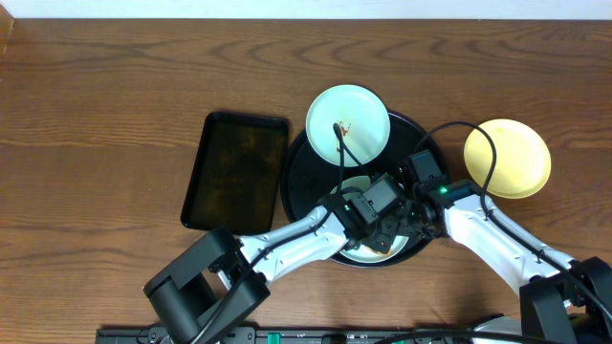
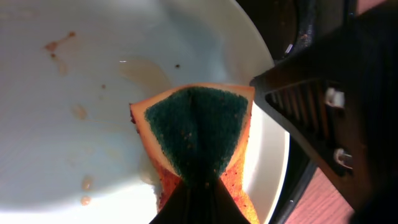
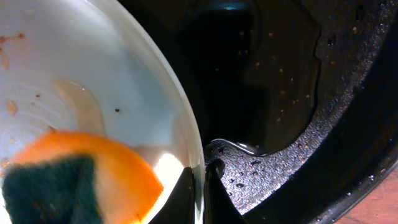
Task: Clean dirty plates on tray and stack at the side
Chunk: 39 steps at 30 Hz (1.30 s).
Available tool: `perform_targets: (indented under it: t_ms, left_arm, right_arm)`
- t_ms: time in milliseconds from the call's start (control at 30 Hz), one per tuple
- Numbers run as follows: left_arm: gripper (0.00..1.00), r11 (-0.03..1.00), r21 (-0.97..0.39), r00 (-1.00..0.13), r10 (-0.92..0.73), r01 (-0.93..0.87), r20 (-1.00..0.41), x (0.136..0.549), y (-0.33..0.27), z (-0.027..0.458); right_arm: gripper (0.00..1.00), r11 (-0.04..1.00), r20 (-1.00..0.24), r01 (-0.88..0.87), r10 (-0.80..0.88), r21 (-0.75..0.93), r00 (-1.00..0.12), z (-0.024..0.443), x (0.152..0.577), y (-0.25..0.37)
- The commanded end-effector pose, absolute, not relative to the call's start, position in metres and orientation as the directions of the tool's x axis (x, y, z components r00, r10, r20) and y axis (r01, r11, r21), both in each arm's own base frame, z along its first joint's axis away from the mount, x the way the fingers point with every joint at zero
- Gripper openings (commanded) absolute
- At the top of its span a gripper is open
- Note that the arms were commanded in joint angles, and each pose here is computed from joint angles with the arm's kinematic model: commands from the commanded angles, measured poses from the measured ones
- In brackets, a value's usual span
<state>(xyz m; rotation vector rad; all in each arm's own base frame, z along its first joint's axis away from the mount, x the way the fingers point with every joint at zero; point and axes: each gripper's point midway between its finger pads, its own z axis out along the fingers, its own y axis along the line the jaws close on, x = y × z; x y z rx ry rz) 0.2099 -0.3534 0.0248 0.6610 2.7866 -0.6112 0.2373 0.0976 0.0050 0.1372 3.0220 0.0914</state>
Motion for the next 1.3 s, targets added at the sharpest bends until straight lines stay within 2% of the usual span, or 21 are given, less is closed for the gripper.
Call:
perform_targets:
  t_ms: [0,167,467,667,767,933,1100,1267]
  left_arm:
    - [0.08,0.866,-0.219,-0.880,0.386,0.449,-0.278,0.220,-0.330,-0.005]
    - [0.08,0.915,-0.117,-0.879,0.327,0.387,-0.347,0.259,-0.306,-0.002]
    - [0.08,0.963,-0.130,-0.920,0.178,0.236,-0.349,0.304,-0.260,0.006]
    - [0.08,0.951,-0.217,-0.927,0.132,0.218,-0.351,0.300,-0.250,0.051]
    - [0.08,0.945,-0.242,-0.925,0.123,0.220,-0.361,0.292,-0.244,0.076]
    - [0.08,0.947,-0.247,-0.919,0.100,0.206,-0.382,0.282,-0.225,0.109]
    - [0.08,0.985,-0.140,-0.929,0.045,0.103,-0.367,0.282,-0.177,0.113]
    - [0.08,0.998,-0.053,-0.940,-0.041,-0.024,-0.340,0.290,-0.130,0.107]
  right_arm:
    - [0.01,0.995,-0.064,0.084,0.087,0.048,-0.994,-0.004,0.222,0.094]
    - [0.01,0.995,-0.060,0.084,0.087,0.046,-0.994,-0.004,0.221,0.094]
    - [0.01,0.995,-0.059,0.084,0.087,0.045,-0.994,-0.004,0.221,0.094]
    - [0.02,0.995,-0.064,0.084,0.087,0.047,-0.994,-0.004,0.222,0.094]
    - [0.13,0.995,-0.071,0.083,0.087,0.051,-0.994,-0.004,0.224,0.095]
    - [0.22,0.995,-0.083,0.083,0.087,0.058,-0.993,-0.003,0.227,0.096]
    - [0.23,0.995,-0.088,0.082,0.087,0.060,-0.992,-0.004,0.228,0.097]
    - [0.15,0.994,-0.108,0.080,0.087,0.070,-0.990,-0.013,0.227,0.097]
